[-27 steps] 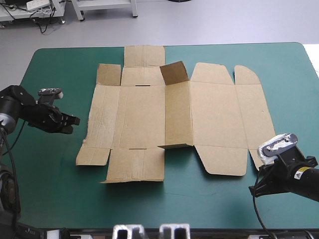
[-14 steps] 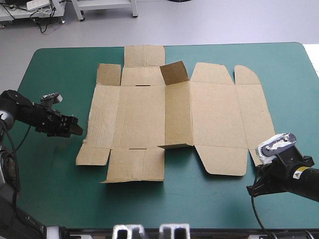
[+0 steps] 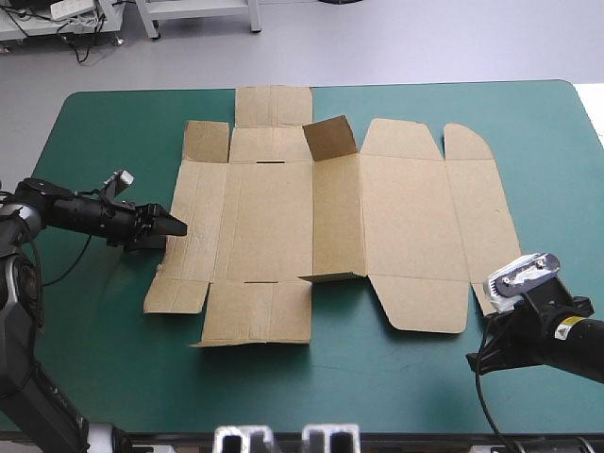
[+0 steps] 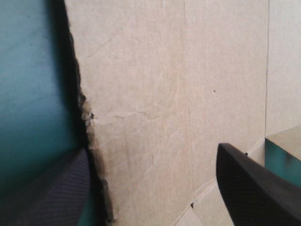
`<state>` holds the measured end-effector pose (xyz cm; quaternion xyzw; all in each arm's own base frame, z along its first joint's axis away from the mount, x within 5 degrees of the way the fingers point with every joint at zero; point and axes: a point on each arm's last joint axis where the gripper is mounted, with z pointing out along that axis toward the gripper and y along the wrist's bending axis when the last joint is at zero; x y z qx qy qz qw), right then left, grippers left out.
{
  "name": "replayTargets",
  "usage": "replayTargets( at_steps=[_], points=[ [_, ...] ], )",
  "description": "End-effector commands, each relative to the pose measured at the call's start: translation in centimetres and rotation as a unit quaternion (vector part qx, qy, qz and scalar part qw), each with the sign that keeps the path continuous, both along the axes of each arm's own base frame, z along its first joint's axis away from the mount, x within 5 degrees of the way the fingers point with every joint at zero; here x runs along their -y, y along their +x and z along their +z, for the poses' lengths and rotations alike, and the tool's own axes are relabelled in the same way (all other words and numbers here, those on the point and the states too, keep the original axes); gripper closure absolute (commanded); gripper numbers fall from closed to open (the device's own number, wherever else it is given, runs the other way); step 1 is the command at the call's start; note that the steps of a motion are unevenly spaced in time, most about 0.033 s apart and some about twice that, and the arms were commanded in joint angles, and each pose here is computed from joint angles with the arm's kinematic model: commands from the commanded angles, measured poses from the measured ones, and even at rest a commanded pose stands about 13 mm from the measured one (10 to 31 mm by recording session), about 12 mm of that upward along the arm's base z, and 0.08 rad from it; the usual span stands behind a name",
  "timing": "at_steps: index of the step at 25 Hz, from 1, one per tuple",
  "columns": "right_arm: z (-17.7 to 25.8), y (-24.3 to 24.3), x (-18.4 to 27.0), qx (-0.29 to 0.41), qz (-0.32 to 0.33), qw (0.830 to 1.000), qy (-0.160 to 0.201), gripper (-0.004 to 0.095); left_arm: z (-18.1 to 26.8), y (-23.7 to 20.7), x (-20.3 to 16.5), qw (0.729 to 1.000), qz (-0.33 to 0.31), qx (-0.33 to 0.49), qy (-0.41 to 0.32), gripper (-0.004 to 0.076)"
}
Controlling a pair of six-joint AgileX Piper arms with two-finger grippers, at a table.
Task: Fold the box
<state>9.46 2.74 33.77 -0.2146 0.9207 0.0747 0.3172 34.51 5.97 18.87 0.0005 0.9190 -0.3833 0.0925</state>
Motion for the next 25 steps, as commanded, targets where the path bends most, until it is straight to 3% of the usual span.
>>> replayTargets(
  at_steps=[1, 11, 13, 15, 16, 18, 25],
  points=[
    [0.9, 0.3, -0.2, 0.027, 0.001, 1.0, 0.012, 0.0927, 0.1, -0.2, 2.4, 0.998, -0.055, -0.012, -0.01, 0.0169],
    [0.9, 0.3, -0.2, 0.03, 0.003, 0.999, 0.01, 0.0927, 0.1, 0.2, 8.1, 0.994, -0.106, -0.026, -0.005, 0.0184],
    [0.9, 0.3, -0.2, 0.03, 0.003, 0.999, 0.01, 0.0927, -0.1, 0.6, 8.0, 0.996, -0.079, -0.027, 0.008, 0.0265],
    [0.9, 0.3, -0.2, 0.029, 0.003, 1.0, 0.01, 0.0927, -0.3, 1.0, 8.0, 0.998, -0.054, -0.02, 0.024, 0.0416],
    [0.9, 0.3, -0.2, 0.029, 0.003, 1.0, 0.01, 0.0927, -0.3, 1.2, 7.9, 0.999, -0.043, -0.017, 0.026, 0.0547],
    [0.9, 0.3, -0.2, 0.029, 0.003, 1.0, 0.011, 0.0927, -0.3, 1.4, 8.0, 0.999, -0.034, -0.012, 0.021, 0.0724],
    [0.9, 0.3, -0.2, 0.029, 0.003, 1.0, 0.008, 0.0927, 1.2, 0.8, 9.2, 0.991, -0.104, 0.028, -0.076, 0.0734]
  ],
)
